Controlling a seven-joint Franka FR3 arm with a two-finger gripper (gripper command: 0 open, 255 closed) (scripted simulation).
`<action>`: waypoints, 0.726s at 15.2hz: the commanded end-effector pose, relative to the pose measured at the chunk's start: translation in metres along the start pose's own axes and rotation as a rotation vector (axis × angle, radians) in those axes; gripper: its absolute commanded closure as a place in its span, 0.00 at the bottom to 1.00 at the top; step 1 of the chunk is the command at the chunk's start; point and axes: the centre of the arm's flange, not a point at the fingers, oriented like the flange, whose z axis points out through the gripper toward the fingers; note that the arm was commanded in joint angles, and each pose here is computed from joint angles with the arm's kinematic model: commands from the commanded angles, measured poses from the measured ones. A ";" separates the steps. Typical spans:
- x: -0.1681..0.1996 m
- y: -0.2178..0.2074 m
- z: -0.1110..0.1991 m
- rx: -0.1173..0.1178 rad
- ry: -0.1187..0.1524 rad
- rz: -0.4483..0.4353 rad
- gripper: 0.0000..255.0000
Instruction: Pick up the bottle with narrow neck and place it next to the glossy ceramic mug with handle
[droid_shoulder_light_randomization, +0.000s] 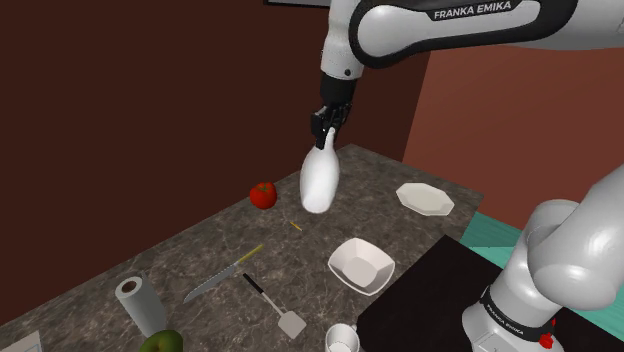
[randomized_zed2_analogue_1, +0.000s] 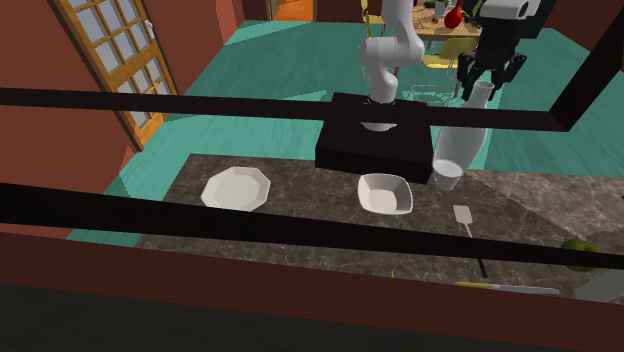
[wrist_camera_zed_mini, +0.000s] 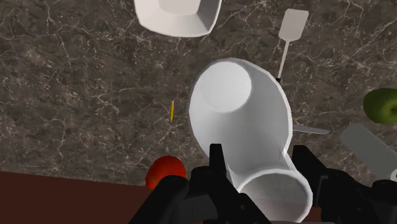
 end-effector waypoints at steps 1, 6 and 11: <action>-0.003 -0.025 -0.002 0.000 0.001 0.002 1.00; -0.013 -0.090 -0.004 0.000 0.001 0.002 1.00; -0.023 -0.155 -0.006 0.000 0.001 0.002 1.00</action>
